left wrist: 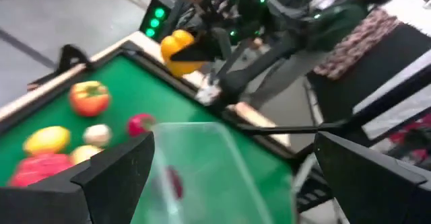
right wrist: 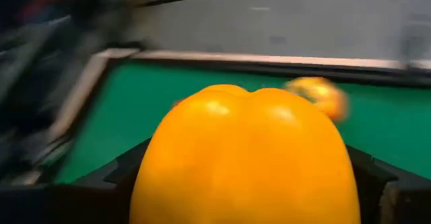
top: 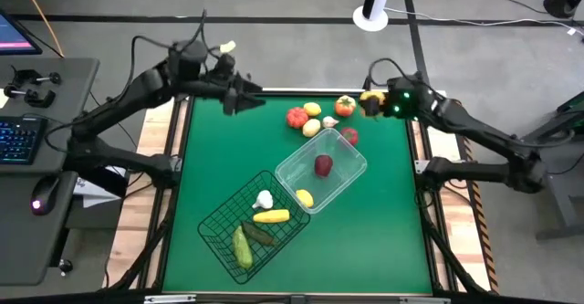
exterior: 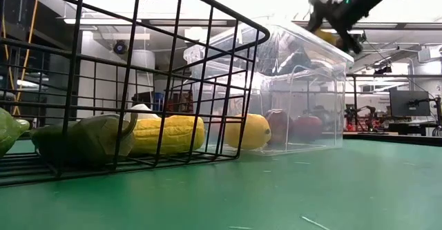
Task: Sort produce into baskets
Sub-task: Put the yellow bell pepper into the wire basket
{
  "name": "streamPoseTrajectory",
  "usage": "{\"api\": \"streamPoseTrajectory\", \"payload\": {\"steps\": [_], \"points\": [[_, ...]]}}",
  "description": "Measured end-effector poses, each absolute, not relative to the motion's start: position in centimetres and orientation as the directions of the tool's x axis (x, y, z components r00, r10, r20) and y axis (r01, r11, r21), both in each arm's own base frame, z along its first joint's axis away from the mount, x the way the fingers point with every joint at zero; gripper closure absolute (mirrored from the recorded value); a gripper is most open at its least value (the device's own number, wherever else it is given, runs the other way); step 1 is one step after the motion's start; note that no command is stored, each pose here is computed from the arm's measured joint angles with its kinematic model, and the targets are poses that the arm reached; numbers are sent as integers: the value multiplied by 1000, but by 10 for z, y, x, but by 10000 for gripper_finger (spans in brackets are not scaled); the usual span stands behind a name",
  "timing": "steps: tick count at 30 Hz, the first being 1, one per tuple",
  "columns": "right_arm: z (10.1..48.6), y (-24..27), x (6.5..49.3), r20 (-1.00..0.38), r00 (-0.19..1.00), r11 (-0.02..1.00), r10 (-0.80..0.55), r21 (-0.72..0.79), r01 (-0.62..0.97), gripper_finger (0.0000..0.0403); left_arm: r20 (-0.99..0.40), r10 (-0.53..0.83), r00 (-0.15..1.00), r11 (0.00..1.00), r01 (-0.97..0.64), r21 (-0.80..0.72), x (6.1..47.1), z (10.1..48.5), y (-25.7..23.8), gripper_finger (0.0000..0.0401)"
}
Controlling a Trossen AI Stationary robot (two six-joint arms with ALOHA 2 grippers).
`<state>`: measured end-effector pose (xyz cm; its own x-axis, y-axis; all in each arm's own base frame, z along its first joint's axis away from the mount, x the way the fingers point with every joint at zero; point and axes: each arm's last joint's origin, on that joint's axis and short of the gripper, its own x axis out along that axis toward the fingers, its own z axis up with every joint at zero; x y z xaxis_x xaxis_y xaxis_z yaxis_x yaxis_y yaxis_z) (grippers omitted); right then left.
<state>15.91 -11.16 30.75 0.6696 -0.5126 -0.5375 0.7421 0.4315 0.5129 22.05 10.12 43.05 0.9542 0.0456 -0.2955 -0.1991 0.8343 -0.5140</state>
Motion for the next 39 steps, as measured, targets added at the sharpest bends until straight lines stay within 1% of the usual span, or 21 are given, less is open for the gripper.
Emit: {"api": "streamPoseTrajectory", "payload": {"steps": [3,6,8,12,15,17,22,27,31,34,39], "points": [[314,-85,171,-488,782,580,-388,530,619,97,-272,80,959,818,-219,-531,229,436,72,7],[314,-56,189,-468,848,683,-249,536,496,95,-253,124,959,800,-247,-547,235,439,45,7],[314,-35,205,-439,884,732,-162,547,406,94,-244,152,958,794,-265,-547,237,440,31,7],[309,8,244,-329,944,781,-18,584,219,93,-214,205,955,782,-291,-551,240,443,13,7],[299,37,275,-229,970,778,85,624,79,93,-187,222,957,779,-289,-556,238,446,8,7],[290,54,295,-201,970,777,134,629,24,92,-157,222,962,784,-272,-559,237,449,8,7],[277,84,341,-239,953,777,187,629,5,92,-141,224,964,815,-264,-516,231,453,8,7],[282,102,380,-249,945,779,212,627,-10,91,-122,164,979,850,-203,-486,213,460,6,7],[282,109,400,-281,935,800,218,601,-6,91,-123,144,982,876,-184,-445,192,465,5,7],[281,111,412,-282,935,822,215,569,-17,91,-118,143,983,893,-180,-413,176,469,5,7],[283,110,426,-263,944,819,201,574,-14,91,-135,132,982,909,-174,-379,163,469,5,7]]}}
